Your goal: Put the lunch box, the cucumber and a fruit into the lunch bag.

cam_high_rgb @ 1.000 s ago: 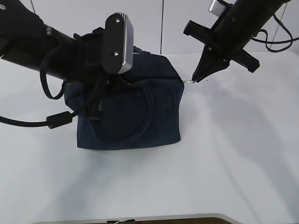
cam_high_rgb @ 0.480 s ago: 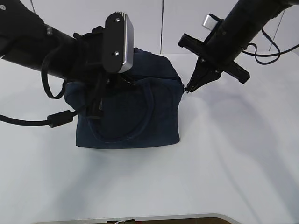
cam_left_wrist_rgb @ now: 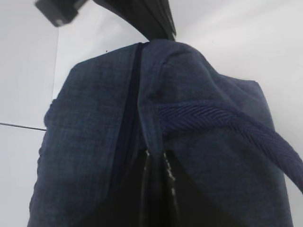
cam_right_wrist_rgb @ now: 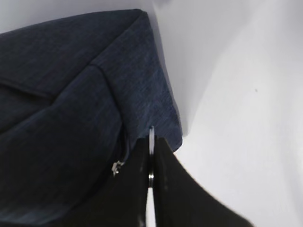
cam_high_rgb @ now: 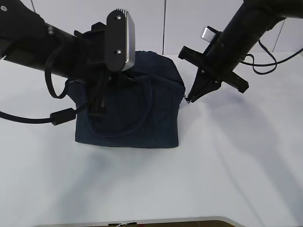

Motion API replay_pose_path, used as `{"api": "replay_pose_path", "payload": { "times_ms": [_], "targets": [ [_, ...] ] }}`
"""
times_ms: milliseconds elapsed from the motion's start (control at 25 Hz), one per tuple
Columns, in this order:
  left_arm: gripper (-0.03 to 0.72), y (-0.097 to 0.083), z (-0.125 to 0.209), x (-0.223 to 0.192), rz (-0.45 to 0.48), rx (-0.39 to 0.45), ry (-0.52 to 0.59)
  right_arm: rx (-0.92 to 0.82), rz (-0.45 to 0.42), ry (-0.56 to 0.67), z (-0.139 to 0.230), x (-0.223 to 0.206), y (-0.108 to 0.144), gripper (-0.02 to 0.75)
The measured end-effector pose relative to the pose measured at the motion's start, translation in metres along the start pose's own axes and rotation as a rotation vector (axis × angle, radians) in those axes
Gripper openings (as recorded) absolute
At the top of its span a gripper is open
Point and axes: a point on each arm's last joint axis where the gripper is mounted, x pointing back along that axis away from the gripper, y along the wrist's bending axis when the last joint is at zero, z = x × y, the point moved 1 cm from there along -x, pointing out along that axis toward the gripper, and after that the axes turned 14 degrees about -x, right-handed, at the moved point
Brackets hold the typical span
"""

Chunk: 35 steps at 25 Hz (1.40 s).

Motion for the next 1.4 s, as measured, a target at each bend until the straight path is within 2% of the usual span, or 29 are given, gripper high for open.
{"api": "replay_pose_path", "payload": {
  "times_ms": [1080,1200,1280,1400],
  "targets": [
    [-0.006,0.007,0.006,0.001,-0.061,0.006,0.036,0.116,-0.018,-0.041,-0.011,-0.012,0.000,0.009],
    [-0.006,0.007,0.008,0.001,-0.059,0.008,0.037,0.178,-0.045,-0.040,-0.011,-0.009,0.005,0.073],
    [-0.006,0.006,0.008,0.001,-0.046,0.010,0.032,0.217,-0.074,-0.039,-0.010,-0.005,0.010,0.167],
    [-0.006,0.004,0.007,0.001,-0.030,0.010,0.025,0.248,-0.100,-0.026,-0.008,0.001,0.016,0.369]
  ]
}}
